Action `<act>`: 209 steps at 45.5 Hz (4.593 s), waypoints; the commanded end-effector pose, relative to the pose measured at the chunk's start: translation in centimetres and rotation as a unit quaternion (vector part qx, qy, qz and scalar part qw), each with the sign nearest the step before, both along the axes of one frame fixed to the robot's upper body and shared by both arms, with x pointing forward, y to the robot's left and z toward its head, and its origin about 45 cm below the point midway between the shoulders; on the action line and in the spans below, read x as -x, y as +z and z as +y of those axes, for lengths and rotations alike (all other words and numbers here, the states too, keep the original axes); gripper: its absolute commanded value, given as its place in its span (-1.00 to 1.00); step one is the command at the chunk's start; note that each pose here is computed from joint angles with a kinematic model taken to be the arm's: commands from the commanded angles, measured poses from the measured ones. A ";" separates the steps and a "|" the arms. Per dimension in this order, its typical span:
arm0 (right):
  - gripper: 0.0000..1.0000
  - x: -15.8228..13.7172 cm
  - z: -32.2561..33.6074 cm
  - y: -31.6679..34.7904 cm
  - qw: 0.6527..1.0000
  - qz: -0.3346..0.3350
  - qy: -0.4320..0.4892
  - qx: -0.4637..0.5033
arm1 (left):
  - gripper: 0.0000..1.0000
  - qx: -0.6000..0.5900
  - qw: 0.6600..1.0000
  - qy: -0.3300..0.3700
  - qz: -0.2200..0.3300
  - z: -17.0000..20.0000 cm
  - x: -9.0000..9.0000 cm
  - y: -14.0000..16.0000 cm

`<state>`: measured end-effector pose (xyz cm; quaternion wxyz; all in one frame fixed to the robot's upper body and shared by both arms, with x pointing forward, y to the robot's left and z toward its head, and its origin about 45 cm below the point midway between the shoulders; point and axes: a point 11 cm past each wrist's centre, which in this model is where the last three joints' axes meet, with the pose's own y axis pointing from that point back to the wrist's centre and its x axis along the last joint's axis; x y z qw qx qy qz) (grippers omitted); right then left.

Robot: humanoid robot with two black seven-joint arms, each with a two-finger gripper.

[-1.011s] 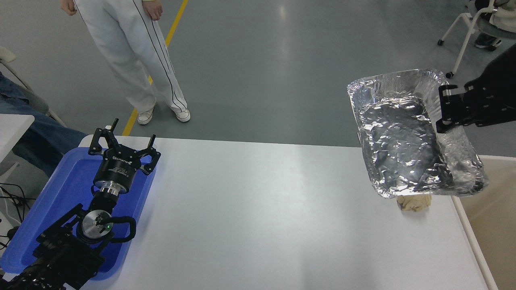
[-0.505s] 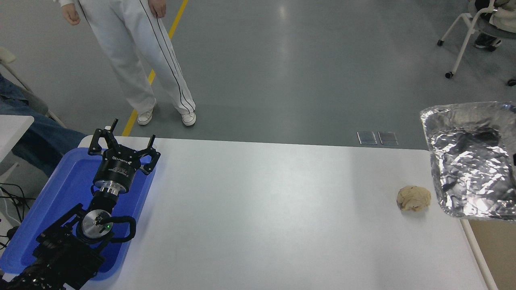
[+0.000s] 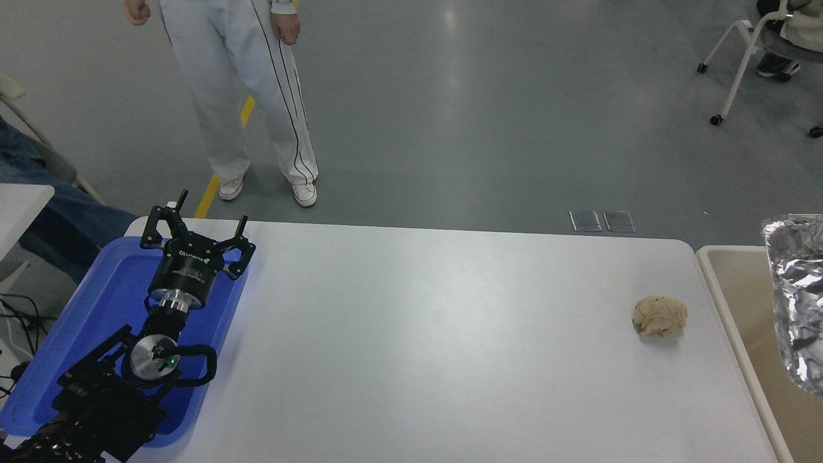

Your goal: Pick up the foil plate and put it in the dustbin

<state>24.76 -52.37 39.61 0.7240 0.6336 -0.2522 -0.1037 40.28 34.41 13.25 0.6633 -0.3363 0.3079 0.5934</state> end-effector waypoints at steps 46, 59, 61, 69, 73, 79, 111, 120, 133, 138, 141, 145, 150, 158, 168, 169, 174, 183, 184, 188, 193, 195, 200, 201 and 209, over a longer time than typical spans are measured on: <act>-1.00 -1.7 -14.2 -14.3 0.976 -0.106 -0.166 0.096 | 1.00 0.001 1.000 0.000 -0.001 0.0 0.0 0.0; -1.00 -2.4 -14.6 -19.1 0.959 -0.175 -0.163 0.150 | 1.00 0.001 1.000 0.000 -0.001 0.0 0.0 0.0; -1.00 -2.2 -14.9 -19.5 0.955 -0.187 -0.158 0.170 | 1.00 0.001 1.000 0.000 -0.001 0.0 0.0 0.0; -1.00 -2.5 -14.5 -21.5 0.940 -0.224 -0.133 0.219 | 1.00 0.001 1.000 0.000 -0.001 0.0 0.0 0.0; -1.00 -2.4 -14.6 -21.6 0.937 -0.230 -0.131 0.226 | 1.00 0.001 1.000 0.000 -0.001 0.0 0.0 0.0; -1.00 -2.5 -13.5 -23.6 0.937 -0.232 -0.114 0.235 | 1.00 0.001 1.000 0.000 -0.001 0.0 0.0 0.0; -1.00 -0.7 -13.6 -25.8 0.926 -0.244 -0.148 0.246 | 1.00 0.001 1.000 0.000 -0.001 0.0 0.0 0.0; -0.16 -1.1 -13.6 -25.4 0.924 -0.252 -0.146 0.248 | 1.00 0.001 1.000 0.000 -0.001 0.0 0.0 0.0; 0.50 -1.1 -12.8 -26.3 0.930 -0.245 -0.145 0.233 | 1.00 0.001 1.000 0.000 -0.001 0.0 0.0 0.1; 0.50 -2.0 -11.9 -26.2 0.934 -0.248 -0.147 0.213 | 1.00 0.001 1.000 0.000 -0.001 0.0 0.0 0.1; 0.50 -1.9 -12.0 -25.8 0.935 -0.246 -0.151 0.206 | 1.00 0.001 1.000 0.000 -0.001 0.0 0.0 0.1; 0.50 -1.6 -12.0 -25.6 0.938 -0.241 -0.157 0.194 | 1.00 0.001 1.000 0.000 -0.001 0.0 0.0 0.1; 0.50 -2.2 -11.4 -24.8 0.941 -0.241 -0.159 0.175 | 1.00 0.001 1.000 0.000 -0.001 0.0 0.0 0.1; 0.76 -2.6 -10.3 -23.4 0.951 -0.226 -0.144 0.152 | 1.00 0.001 1.000 0.000 -0.001 0.0 0.0 0.0; 1.00 -4.1 -8.0 -20.8 0.969 -0.178 -0.070 0.159 | 1.00 0.001 1.000 0.000 0.000 0.0 0.0 0.0; 1.00 -4.2 -7.6 -20.5 0.970 -0.174 -0.065 0.157 | 1.00 0.001 1.000 0.000 -0.001 0.0 0.0 0.0; 1.00 -4.8 -5.7 -18.7 0.975 -0.162 -0.043 0.142 | 1.00 0.000 1.000 -0.001 0.000 0.0 0.0 0.0; 1.00 -5.7 -2.4 -16.3 0.988 -0.122 -0.020 0.095 | 1.00 0.001 1.000 0.000 -0.001 0.0 0.0 0.0; 1.00 -5.8 -1.8 -16.2 0.990 -0.113 -0.016 0.086 | 1.00 0.000 1.000 -0.001 0.000 0.0 0.0 0.0; 1.00 -6.5 0.0 -15.8 0.996 -0.066 0.005 0.061 | 1.00 0.000 1.000 -0.001 0.000 0.0 0.0 0.0; 1.00 -6.9 1.7 -15.1 0.999 -0.035 0.014 0.028 | 1.00 0.000 1.000 -0.001 0.000 0.0 0.0 0.0; 1.00 -7.2 2.3 -14.5 0.999 -0.032 0.017 0.018 | 1.00 0.000 1.000 -0.001 0.000 0.0 0.0 0.0; 1.00 -7.8 4.3 -13.0 0.999 -0.020 0.031 -0.009 | 1.00 0.000 1.000 -0.001 0.000 0.0 0.0 0.0; 1.00 -8.0 4.8 -12.5 0.999 -0.017 0.036 -0.014 | 1.00 0.000 1.000 -0.001 0.000 0.0 0.0 0.0; 1.00 -9.7 9.5 -8.6 0.994 0.042 0.101 -0.020 | 1.00 0.000 1.000 -0.001 0.000 0.0 0.0 0.0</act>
